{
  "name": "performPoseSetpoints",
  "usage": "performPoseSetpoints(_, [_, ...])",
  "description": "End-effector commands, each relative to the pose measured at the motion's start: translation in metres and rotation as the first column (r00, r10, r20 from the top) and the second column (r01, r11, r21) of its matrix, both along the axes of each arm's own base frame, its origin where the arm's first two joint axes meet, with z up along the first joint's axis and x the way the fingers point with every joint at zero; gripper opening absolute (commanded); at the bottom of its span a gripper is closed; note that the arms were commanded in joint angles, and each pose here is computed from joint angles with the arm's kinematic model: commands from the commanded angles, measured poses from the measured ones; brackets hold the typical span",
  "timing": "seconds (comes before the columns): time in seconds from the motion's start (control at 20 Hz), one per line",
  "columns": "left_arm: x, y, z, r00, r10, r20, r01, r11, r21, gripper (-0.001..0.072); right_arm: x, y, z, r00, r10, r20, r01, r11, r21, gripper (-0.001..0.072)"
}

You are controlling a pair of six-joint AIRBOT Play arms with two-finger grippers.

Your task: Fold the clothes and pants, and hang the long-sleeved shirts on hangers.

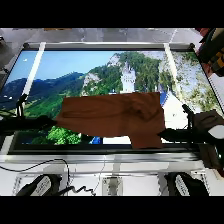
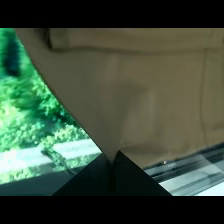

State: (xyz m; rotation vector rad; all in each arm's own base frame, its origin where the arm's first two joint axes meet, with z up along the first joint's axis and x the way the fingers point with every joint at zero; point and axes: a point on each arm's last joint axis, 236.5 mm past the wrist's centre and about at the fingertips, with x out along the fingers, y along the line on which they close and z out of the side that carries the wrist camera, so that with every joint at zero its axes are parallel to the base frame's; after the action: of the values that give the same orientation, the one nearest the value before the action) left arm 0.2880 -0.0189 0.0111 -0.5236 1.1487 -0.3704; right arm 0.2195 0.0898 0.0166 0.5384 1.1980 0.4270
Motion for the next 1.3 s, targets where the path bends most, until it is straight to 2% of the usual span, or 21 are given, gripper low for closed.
performPoseSetpoints(0.0, [-0.006,-0.004,0.013,0.998,0.03,0.049,-0.029,1.0,-0.009,0.001,0.024,0.011,0.046,0.974,-0.154,0.168,0.136,0.984,0.117,0.0008])
performPoseSetpoints(0.15, [0.02,0.001,0.023,0.985,0.136,0.107,-0.131,0.99,-0.056,0.001,0.088,-0.019,0.068,0.859,-0.422,0.289,0.377,0.905,0.198,0.0008])
performPoseSetpoints(0.3, [0.064,0.021,0.031,0.925,0.342,0.165,-0.324,0.937,-0.13,0.0009,0.139,-0.025,0.066,0.765,-0.582,0.276,0.51,0.809,0.292,0.0008])
performPoseSetpoints(0.4, [0.09,0.022,0.025,0.893,0.411,0.185,-0.385,0.909,-0.162,0.0009,0.173,-0.019,0.05,0.742,-0.607,0.285,0.546,0.793,0.27,0.0008])
performPoseSetpoints(0.55, [0.125,0.027,-0.002,0.845,0.498,0.196,-0.478,0.867,-0.144,0.0009,0.225,-0.004,0.025,0.74,-0.612,0.281,0.569,0.791,0.223,0.0009])
performPoseSetpoints(0.7, [0.151,0.039,-0.03,0.776,0.61,0.162,-0.59,0.792,-0.156,0.0009,0.273,-0.01,0.003,0.717,-0.647,0.259,0.615,0.762,0.203,0.0009])
performPoseSetpoints(0.85, [0.165,0.027,-0.061,0.814,0.57,0.108,-0.557,0.82,-0.129,0.0011,0.298,-0.021,-0.023,0.704,-0.678,0.212,0.652,0.735,0.186,0.001])
performPoseSetpoints(0.9, [0.168,0.021,-0.07,0.83,0.55,0.09,-0.539,0.833,-0.122,0.0087,0.3,-0.022,-0.032,0.706,-0.679,0.2,0.656,0.734,0.176,0.0065])
performPoseSetpoints(0.95, [0.169,0.012,-0.078,0.847,0.527,0.062,-0.517,0.846,-0.126,0.0431,0.299,-0.023,-0.038,0.711,-0.675,0.195,0.655,0.737,0.164,0.0374])
performPoseSetpoints(1.0, [0.169,0.004,-0.083,0.868,0.493,0.049,-0.484,0.865,-0.128,0.0711,0.298,-0.021,-0.04,0.721,-0.666,0.191,0.647,0.746,0.157,0.0676])
performPoseSetpoints(1.1, [0.167,-0.005,-0.083,0.913,0.4,0.082,-0.391,0.914,-0.109,0.0699,0.293,-0.014,-0.043,0.75,-0.636,0.18,0.62,0.771,0.143,0.07])
performPoseSetpoints(1.25, [0.162,0.015,-0.077,0.927,0.35,0.135,-0.347,0.937,-0.047,0.0697,0.282,-0.002,-0.051,0.805,-0.573,0.155,0.563,0.819,0.107,0.0695])
